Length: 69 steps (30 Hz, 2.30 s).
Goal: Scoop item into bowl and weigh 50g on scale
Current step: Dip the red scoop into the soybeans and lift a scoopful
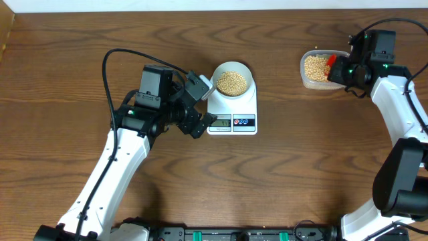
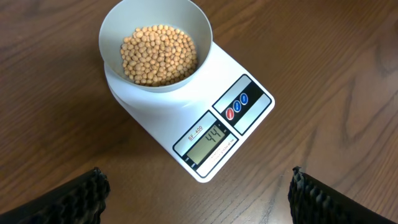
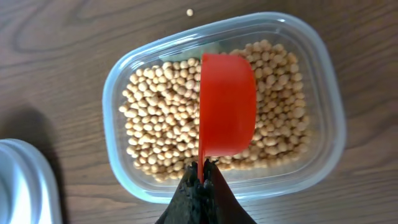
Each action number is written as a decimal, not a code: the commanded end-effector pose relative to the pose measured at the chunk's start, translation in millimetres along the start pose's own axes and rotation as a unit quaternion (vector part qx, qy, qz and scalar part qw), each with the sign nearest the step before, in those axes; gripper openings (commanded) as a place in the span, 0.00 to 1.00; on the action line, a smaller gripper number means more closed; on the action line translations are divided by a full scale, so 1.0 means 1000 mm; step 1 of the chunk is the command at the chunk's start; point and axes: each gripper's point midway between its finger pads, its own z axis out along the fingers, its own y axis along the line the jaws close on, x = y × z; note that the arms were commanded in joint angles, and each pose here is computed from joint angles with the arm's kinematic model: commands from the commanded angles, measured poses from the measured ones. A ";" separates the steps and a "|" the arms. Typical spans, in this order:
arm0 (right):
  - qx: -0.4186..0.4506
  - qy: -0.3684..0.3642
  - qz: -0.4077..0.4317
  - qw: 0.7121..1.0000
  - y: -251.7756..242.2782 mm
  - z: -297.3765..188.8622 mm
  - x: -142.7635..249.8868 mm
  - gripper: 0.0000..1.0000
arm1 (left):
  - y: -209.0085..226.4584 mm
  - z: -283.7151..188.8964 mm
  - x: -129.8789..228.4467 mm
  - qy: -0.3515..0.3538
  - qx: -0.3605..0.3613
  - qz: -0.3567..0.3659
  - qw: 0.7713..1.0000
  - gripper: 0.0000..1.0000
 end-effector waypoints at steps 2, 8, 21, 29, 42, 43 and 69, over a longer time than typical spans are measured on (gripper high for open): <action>0.009 0.007 -0.025 1.000 -0.005 0.005 0.003 0.01 | -0.002 0.001 0.003 0.002 0.004 0.003 1.000 0.95; -0.008 0.027 -0.025 0.999 0.010 0.014 0.015 0.01 | -0.002 0.001 0.003 0.002 0.004 0.003 1.000 0.95; -0.095 0.035 0.014 0.995 0.032 0.010 0.014 0.01 | -0.002 0.001 0.003 0.002 0.004 0.003 1.000 0.95; -0.114 0.033 0.038 0.992 0.020 0.005 0.009 0.01 | -0.002 0.001 0.003 0.002 0.004 0.003 1.000 0.95; -0.188 0.025 0.066 0.980 0.016 -0.010 -0.002 0.01 | -0.002 0.001 0.003 0.002 0.004 0.003 1.000 0.95; -0.194 0.024 0.069 0.978 0.015 -0.011 -0.003 0.01 | -0.002 0.001 0.003 0.002 0.004 0.003 1.000 0.95; -0.358 -0.002 0.045 0.933 0.048 -0.047 -0.020 0.01 | -0.002 0.001 0.003 0.002 0.004 0.003 1.000 0.95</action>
